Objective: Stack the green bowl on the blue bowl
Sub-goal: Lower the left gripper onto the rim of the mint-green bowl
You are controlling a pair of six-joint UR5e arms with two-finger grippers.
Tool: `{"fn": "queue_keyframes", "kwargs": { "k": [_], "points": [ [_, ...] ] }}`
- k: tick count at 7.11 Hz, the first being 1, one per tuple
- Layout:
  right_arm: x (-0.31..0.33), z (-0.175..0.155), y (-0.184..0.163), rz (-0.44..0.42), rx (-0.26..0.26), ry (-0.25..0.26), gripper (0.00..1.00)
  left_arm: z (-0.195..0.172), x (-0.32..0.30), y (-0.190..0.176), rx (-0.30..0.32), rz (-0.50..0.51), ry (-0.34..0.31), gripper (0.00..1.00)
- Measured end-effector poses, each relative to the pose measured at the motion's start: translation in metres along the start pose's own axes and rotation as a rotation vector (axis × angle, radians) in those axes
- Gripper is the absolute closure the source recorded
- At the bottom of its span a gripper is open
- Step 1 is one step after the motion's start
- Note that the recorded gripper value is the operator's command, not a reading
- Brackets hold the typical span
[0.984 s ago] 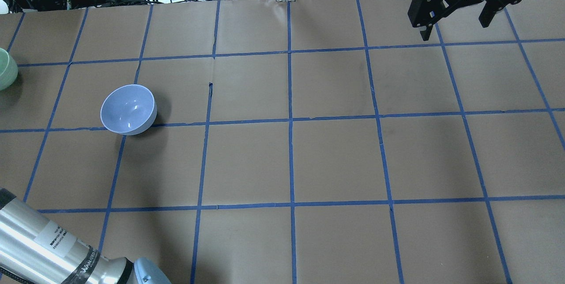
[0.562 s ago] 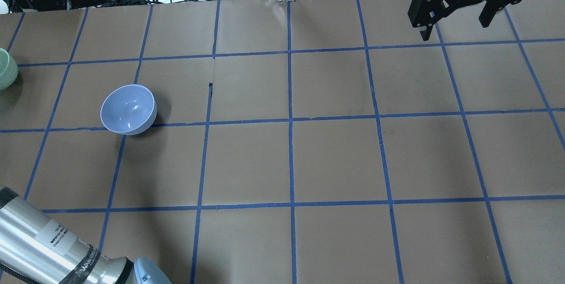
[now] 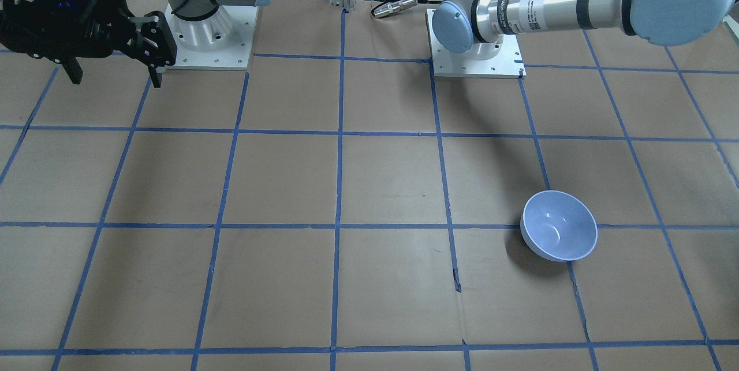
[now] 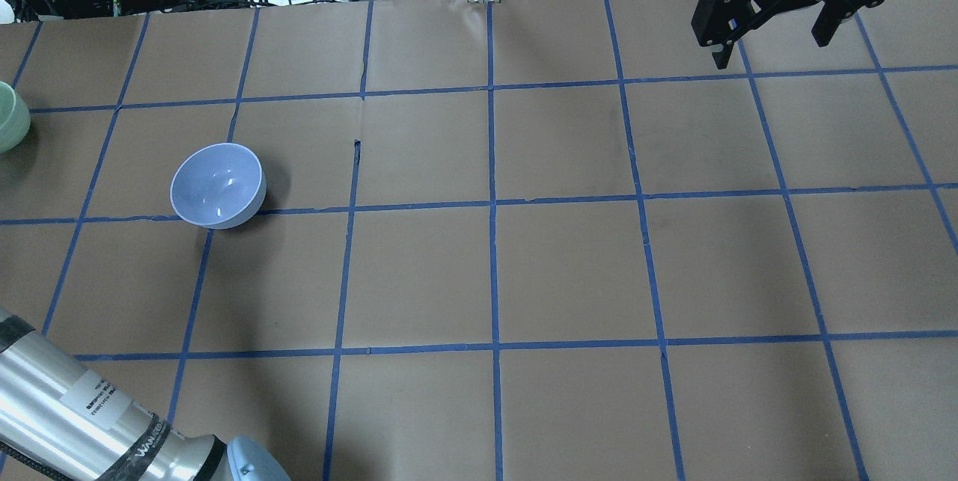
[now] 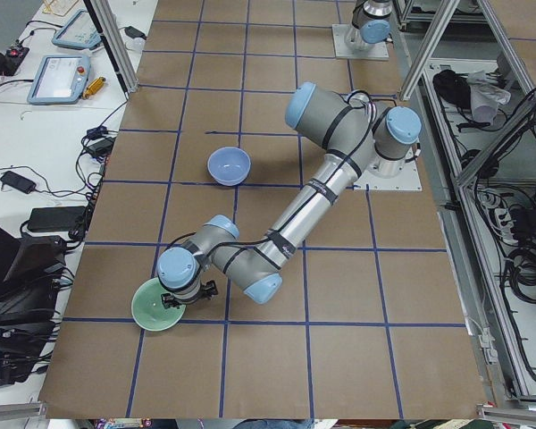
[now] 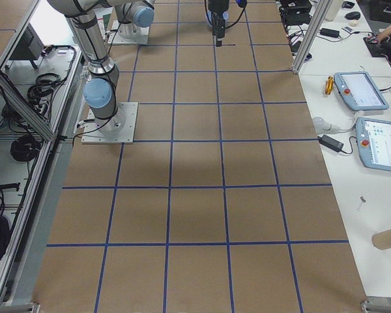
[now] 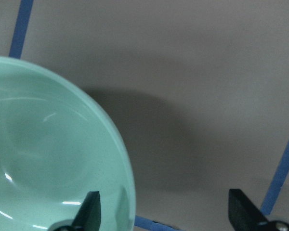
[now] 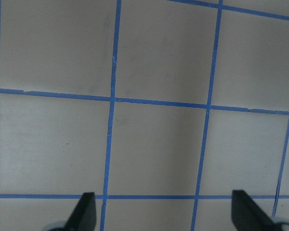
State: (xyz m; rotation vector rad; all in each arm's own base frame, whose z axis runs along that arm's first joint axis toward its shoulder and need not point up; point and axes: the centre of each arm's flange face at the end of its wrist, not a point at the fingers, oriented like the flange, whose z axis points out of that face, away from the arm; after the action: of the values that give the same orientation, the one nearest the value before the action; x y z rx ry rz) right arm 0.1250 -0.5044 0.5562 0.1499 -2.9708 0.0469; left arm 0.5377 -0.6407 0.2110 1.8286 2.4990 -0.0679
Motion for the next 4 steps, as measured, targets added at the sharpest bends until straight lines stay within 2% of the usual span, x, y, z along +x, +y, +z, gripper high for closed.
{"fn": "queue_keyframes", "kwargs": {
  "k": [3, 4],
  "points": [
    [0.0, 0.0, 0.0, 0.0, 0.0, 0.0, 0.0, 0.0005, -0.001, -0.0008, 0.002, 0.036, -0.002, 0.15],
    [0.0, 0.0, 0.0, 0.0, 0.0, 0.0, 0.0, 0.0005, -0.0011, -0.001, 0.003, 0.048, -0.003, 0.29]
  ]
}}
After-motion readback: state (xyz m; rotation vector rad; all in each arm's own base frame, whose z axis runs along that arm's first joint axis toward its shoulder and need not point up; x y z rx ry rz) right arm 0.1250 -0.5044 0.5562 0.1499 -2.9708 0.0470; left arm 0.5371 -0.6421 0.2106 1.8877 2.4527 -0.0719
